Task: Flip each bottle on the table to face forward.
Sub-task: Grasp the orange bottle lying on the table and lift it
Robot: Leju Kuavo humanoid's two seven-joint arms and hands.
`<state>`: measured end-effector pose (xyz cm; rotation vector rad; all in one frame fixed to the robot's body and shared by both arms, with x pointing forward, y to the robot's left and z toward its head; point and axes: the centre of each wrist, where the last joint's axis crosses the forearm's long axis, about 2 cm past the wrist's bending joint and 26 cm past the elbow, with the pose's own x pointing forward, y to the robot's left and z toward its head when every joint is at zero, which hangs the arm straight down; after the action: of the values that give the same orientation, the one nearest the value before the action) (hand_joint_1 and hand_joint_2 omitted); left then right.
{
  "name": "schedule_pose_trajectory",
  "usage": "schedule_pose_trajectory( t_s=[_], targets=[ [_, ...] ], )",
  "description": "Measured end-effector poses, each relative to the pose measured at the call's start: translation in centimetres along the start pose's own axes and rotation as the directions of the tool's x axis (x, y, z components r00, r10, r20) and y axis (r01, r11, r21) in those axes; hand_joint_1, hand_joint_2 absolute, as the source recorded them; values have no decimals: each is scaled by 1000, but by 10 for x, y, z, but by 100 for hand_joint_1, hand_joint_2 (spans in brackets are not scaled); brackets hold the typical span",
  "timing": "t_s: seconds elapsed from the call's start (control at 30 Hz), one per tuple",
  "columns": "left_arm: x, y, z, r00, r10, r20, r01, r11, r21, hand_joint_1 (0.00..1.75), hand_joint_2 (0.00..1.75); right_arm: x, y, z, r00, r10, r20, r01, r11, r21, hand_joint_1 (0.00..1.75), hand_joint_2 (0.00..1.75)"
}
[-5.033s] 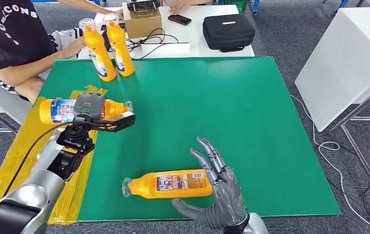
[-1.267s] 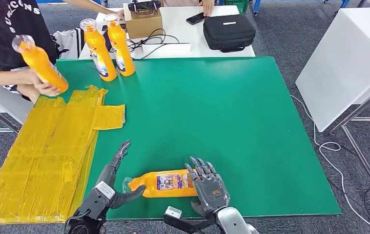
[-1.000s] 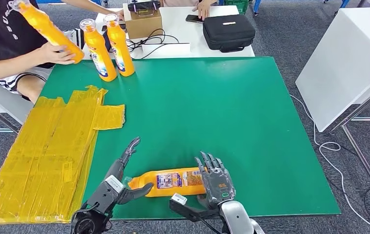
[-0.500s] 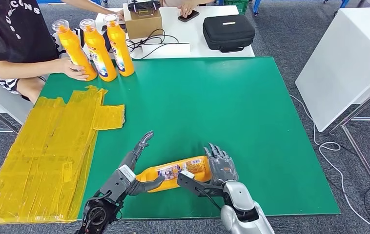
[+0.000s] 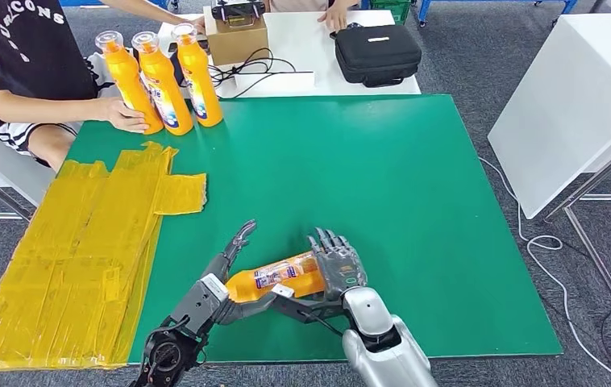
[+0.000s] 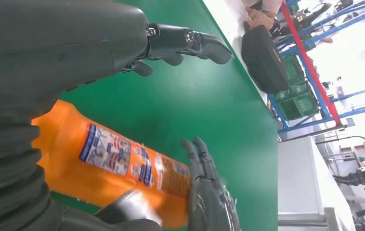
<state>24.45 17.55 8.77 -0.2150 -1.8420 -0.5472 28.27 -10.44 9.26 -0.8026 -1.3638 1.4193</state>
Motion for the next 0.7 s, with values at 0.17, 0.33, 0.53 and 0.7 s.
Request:
schedule_pose_trajectory(
  t_s=[0.17,0.33,0.53,0.7],
  targets=[
    [-1,2,2,1000,5,-3,-5,1000,11,0,175,27,-12,17,991,68,116,-65,997,-35,0,175],
    [-1,3,2,1000,7,-3,-7,1000,13,0,175,42,-16,28,976,109,187,-99,993,-66,0,175],
    [-2,3,2,1000,15,-2,-15,1000,14,0,175,46,-13,33,963,132,236,-122,991,-55,0,175],
    [-2,2,1,1000,20,1,-20,1000,12,0,175,47,0,33,959,85,270,-108,992,73,0,175]
  ],
)
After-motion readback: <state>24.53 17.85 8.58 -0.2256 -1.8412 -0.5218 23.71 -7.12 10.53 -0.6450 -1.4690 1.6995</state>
